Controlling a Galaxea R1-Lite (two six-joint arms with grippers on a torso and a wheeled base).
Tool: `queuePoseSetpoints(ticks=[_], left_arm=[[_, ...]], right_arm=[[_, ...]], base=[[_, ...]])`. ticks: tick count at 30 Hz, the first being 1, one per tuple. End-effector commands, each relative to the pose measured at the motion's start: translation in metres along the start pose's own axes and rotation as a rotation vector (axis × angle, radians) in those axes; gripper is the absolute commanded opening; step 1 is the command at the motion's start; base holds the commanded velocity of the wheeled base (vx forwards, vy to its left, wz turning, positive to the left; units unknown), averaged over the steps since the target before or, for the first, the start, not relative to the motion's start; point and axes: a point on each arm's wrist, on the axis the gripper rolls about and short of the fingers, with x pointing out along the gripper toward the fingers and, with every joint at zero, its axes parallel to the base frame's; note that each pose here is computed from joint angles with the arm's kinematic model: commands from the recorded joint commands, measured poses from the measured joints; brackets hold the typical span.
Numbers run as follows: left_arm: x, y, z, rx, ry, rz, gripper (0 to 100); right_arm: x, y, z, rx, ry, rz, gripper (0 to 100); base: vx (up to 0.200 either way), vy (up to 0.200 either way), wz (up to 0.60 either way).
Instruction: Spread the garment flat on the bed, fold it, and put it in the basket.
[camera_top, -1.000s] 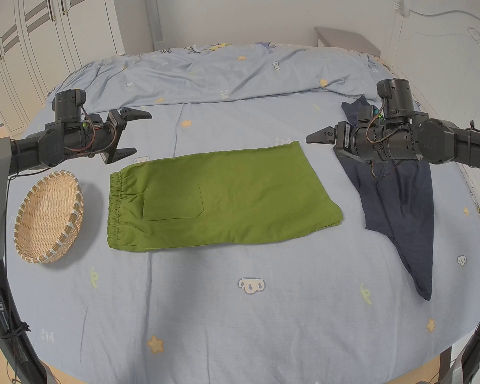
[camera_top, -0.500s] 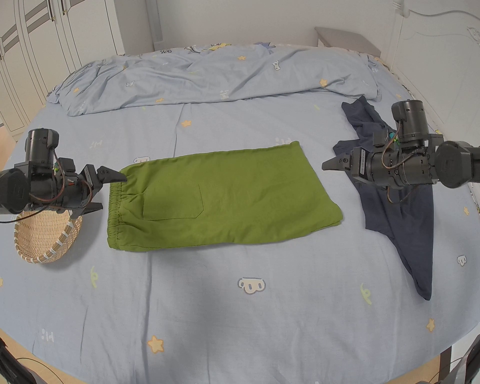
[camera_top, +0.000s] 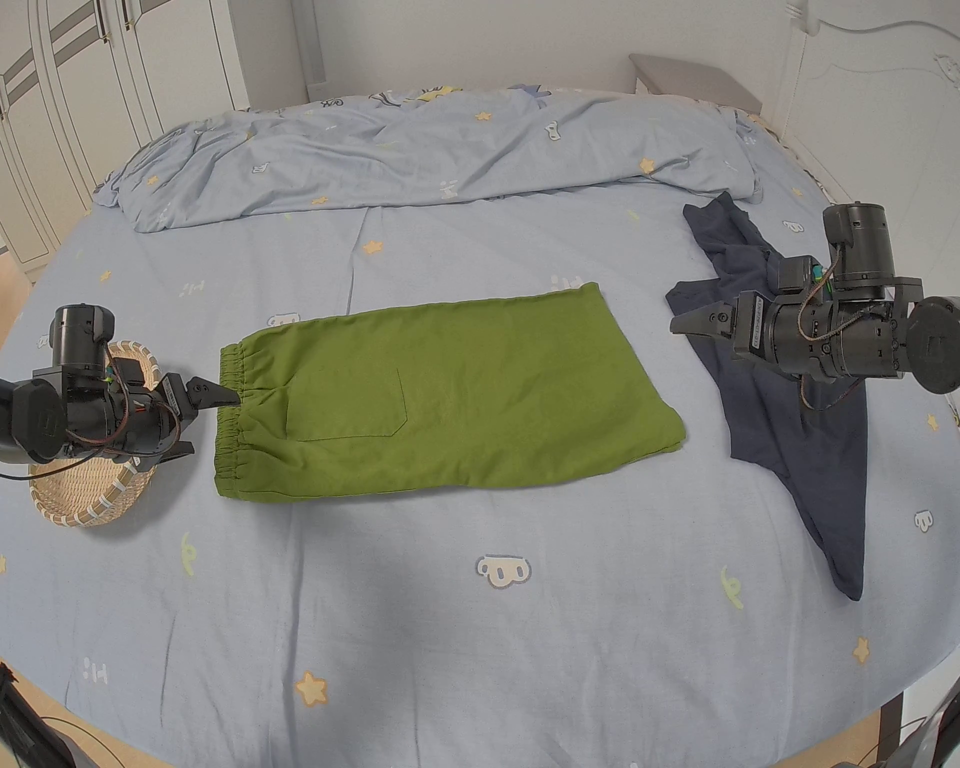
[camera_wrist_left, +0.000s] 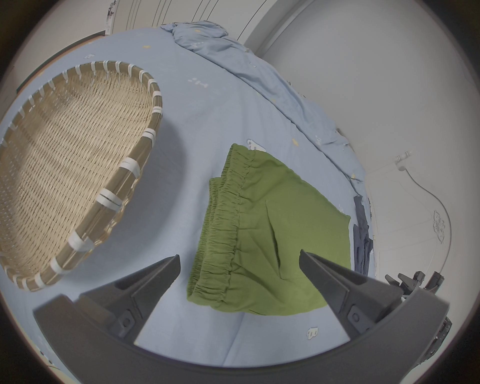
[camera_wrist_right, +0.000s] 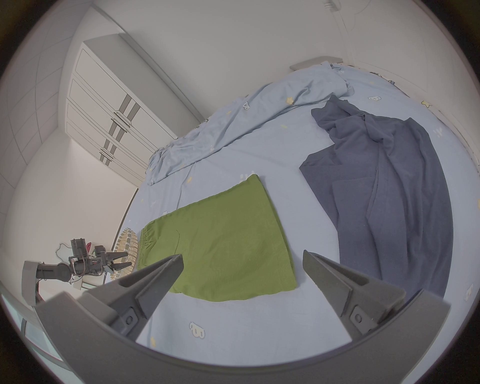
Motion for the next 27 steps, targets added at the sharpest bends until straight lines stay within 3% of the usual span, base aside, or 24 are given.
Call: queuePoseSetpoints(ticks=[1, 8, 20, 27], left_arm=[[0.036, 0.020, -0.008, -0.020, 0.049, 0.024, 100], [0.058, 0.027, -0.004, -0.002, 0.005, -0.003, 100], [0.078, 0.022, 0.000, 0.008, 0.008, -0.028, 100], [0.084, 0.027, 0.005, -0.086, 0.033, -0.082, 100]], right_arm=[[0.000, 0.001, -0.001, -0.001, 0.004, 0.005, 100], [0.010, 0.000, -0.006, 0.000, 0.030, 0.003, 100], [0.009, 0.002, -0.005, 0.015, 0.025, 0.006, 100], [0.009, 0.002, -0.006, 0.014, 0.027, 0.007, 100]], base=[[0.000, 0.000, 0.00], [0.000, 0.000, 0.00], [0.000, 0.000, 0.00], [0.000, 0.000, 0.00]])
